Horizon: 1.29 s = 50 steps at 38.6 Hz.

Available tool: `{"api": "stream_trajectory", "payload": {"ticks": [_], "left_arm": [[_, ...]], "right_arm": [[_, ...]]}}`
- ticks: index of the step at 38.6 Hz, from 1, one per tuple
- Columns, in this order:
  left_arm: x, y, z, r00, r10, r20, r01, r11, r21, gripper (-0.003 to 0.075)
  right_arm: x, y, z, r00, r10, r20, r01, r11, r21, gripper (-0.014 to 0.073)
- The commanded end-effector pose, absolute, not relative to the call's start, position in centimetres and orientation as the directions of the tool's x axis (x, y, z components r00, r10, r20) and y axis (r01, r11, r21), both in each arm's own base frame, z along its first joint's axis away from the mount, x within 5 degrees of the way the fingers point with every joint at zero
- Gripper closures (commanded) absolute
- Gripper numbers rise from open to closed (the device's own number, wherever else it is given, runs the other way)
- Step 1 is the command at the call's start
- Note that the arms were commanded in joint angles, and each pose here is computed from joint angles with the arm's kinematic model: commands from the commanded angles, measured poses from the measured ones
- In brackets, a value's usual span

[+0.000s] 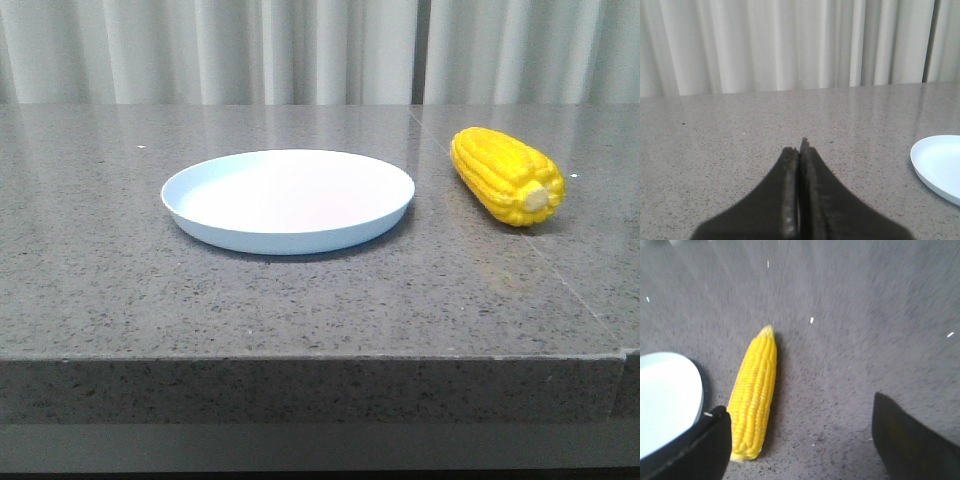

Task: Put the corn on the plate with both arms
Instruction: 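Lower the right gripper over the yellow corn cob and close on it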

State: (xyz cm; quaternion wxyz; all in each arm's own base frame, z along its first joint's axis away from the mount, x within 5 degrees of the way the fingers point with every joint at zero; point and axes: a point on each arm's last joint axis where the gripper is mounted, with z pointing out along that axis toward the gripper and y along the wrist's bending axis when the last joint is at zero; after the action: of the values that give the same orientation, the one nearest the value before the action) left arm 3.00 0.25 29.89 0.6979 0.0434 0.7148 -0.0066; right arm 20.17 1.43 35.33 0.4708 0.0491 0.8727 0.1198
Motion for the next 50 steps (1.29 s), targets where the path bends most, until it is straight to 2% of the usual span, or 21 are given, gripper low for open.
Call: {"api": "stream_trajectory", "payload": {"ticks": [1, 6, 13, 22, 28, 30, 38, 41, 46, 50], "left_arm": [[2.9, 0.2, 31.3, 0.069, 0.046, -0.997, 0.075, 0.996, 0.051, 0.0741], [2.9, 0.2, 31.3, 0.069, 0.046, -0.997, 0.075, 0.996, 0.051, 0.0741], [2.9, 0.2, 31.3, 0.069, 0.046, -0.997, 0.075, 0.996, 0.051, 0.0741], [2.9, 0.2, 31.3, 0.069, 0.046, -0.997, 0.075, 0.996, 0.051, 0.0741], [2.9, 0.2, 31.3, 0.069, 0.046, -0.997, 0.075, 0.996, 0.051, 0.0741], [2.9, 0.2, 31.3, 0.069, 0.046, -0.997, 0.075, 0.996, 0.051, 0.0741], [2.9, 0.2, 31.3, 0.069, 0.046, -0.997, 0.075, 0.996, 0.051, 0.0741], [2.9, 0.2, 31.3, 0.069, 0.046, -0.997, 0.075, 0.996, 0.051, 0.0741], [2.9, 0.2, 31.3, 0.069, 0.046, -0.997, 0.075, 0.996, 0.051, 0.0741], [2.9, 0.2, 31.3, 0.069, 0.046, -0.997, 0.075, 0.996, 0.051, 0.0741]], "right_arm": [[23.3, 1.8, 36.6, -0.570, 0.230, -0.789, -0.033, 0.953, 0.301, 0.0003], [27.2, 3.2, 34.9, -0.672, 0.204, -0.712, -0.054, 0.945, 0.322, 0.0003], [30.7, 5.8, 32.6, -0.765, 0.159, -0.624, -0.091, 0.933, 0.348, 0.0003], [32.6, 8.1, 29.7, -0.831, 0.140, -0.538, -0.096, 0.917, 0.387, 0.0003], [33.0, 8.3, 28.8, -0.848, 0.133, -0.514, -0.090, 0.918, 0.386, 0.0013], [33.0, 8.3, 28.8, -0.848, 0.132, -0.513, -0.090, 0.918, 0.387, 0.0053], [33.0, 8.4, 28.9, -0.848, 0.132, -0.513, -0.092, 0.917, 0.387, 0.0397], [32.9, 8.4, 29.0, -0.850, 0.132, -0.510, -0.092, 0.916, 0.390, 0.0442], [32.7, 8.8, 30.0, -0.849, 0.154, -0.506, -0.095, 0.896, 0.433, 0.0445], [32.8, 9.5, 31.6, -0.831, 0.148, -0.537, -0.131, 0.885, 0.446, 0.0445]]}}
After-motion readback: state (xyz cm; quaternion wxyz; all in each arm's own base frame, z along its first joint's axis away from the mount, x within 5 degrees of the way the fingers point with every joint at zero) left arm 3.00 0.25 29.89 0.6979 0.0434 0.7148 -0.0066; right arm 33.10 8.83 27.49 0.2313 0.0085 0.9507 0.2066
